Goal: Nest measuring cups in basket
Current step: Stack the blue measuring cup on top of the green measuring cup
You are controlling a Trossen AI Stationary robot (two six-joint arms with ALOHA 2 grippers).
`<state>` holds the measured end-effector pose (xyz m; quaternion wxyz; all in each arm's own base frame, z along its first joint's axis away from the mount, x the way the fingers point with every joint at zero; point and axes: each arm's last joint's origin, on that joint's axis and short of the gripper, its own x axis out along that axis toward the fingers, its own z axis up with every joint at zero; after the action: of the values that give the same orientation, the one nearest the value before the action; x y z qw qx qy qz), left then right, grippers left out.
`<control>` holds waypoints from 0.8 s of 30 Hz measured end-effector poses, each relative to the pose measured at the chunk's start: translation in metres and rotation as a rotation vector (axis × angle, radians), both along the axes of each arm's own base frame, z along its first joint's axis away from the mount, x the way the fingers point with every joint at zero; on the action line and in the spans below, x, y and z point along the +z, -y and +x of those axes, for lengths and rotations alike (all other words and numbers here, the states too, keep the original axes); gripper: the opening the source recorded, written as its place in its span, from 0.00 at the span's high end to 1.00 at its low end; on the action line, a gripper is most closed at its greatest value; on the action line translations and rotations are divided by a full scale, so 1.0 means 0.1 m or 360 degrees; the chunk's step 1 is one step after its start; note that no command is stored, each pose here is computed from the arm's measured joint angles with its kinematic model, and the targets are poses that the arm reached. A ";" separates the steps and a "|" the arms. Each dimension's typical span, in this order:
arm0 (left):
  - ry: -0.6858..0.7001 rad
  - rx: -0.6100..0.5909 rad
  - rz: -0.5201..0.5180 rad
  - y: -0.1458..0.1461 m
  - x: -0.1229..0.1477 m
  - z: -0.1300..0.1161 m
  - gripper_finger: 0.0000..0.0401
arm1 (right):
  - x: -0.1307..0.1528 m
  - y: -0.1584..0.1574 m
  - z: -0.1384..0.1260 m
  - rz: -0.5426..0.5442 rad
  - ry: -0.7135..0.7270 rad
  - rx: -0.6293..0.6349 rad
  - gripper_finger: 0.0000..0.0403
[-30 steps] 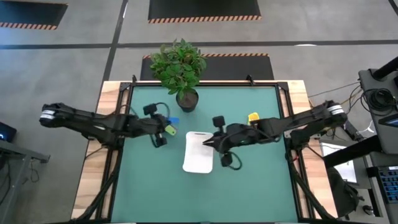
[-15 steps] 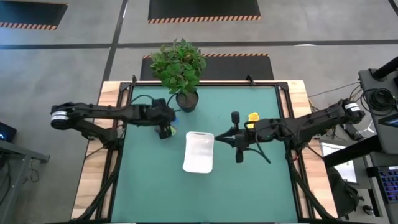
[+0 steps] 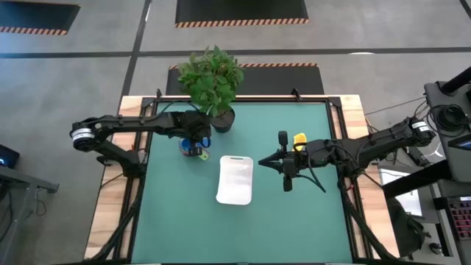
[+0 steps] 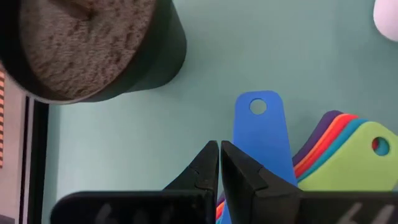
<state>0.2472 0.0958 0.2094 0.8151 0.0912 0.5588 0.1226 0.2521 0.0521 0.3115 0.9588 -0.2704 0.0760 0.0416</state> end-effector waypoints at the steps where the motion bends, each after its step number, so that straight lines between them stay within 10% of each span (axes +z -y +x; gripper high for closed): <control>1: -0.0010 -0.0008 0.0000 0.00 -0.01 0.01 1.00 | 0.00 0.00 0.00 -0.0001 -0.0002 -0.0001 0.98; 24: -0.0101 -0.0077 0.0012 -0.01 -0.07 0.00 1.00 | -0.01 0.01 0.00 -0.0020 -0.0022 -0.0004 0.98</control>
<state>0.2473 0.0968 0.2027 0.7993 0.1115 0.5816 0.1020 0.2521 0.0514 0.3101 0.9566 -0.2761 0.0833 0.0418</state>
